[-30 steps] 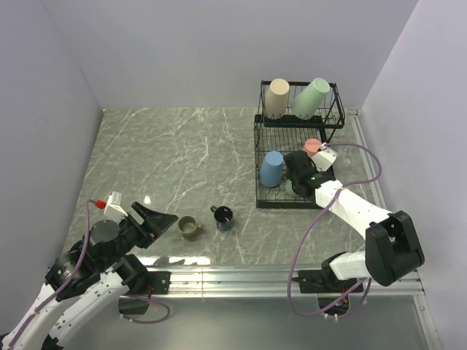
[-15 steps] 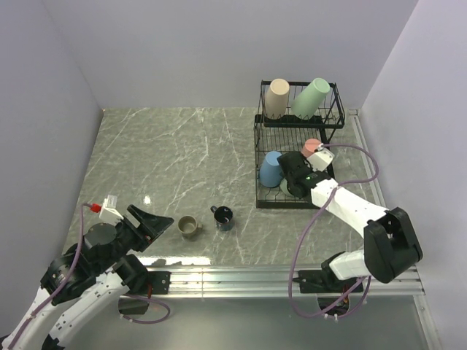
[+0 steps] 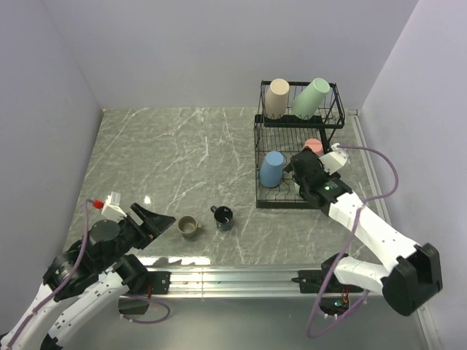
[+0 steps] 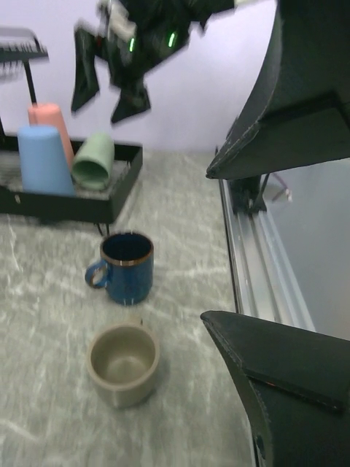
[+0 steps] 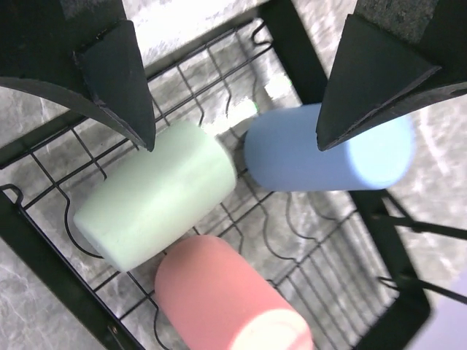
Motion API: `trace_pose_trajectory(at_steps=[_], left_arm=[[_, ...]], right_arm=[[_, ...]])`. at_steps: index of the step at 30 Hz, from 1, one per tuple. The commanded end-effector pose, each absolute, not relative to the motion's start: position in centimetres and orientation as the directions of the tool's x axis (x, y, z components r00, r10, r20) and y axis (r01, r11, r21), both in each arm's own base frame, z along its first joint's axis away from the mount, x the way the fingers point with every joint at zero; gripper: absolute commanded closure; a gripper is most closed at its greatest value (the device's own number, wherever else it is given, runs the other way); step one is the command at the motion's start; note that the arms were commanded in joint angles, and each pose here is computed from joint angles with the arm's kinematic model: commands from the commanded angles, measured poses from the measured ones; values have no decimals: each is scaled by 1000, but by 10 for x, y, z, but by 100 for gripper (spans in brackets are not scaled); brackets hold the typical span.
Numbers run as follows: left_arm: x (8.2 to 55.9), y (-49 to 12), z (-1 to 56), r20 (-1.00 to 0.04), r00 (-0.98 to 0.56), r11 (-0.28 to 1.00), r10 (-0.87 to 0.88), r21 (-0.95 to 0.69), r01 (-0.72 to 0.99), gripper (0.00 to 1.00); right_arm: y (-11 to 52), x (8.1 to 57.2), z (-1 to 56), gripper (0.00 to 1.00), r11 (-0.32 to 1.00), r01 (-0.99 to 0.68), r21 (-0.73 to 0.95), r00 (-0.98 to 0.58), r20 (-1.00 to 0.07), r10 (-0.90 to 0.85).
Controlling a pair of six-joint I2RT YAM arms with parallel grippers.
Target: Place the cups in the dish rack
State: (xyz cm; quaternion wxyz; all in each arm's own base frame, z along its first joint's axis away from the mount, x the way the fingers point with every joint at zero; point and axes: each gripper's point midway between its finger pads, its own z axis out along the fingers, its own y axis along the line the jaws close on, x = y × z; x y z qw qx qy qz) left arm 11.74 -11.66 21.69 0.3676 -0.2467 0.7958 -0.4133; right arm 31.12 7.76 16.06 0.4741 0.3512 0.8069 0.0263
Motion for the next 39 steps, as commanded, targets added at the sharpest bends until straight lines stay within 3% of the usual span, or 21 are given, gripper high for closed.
trace_pose_trajectory(at_steps=[1, 7, 21, 39], left_arm=[[125, -118, 216, -467, -620, 632, -631, -772, -61, 23], [134, -126, 212, -532, -652, 717, -540, -697, -25, 24], [136, -134, 208, -500, -652, 676, -571, -736, -27, 25], [111, -95, 203, -455, -606, 649, -652, -749, -137, 26]], right_arm=[[78, 302, 186, 2, 755, 504, 419, -281, -747, 602], [71, 282, 217, 1, 763, 443, 472, -256, -749, 612], [12, 289, 131, 0, 695, 553, 460, -431, -555, 711], [4, 324, 96, 4, 646, 561, 518, -400, -514, 759]])
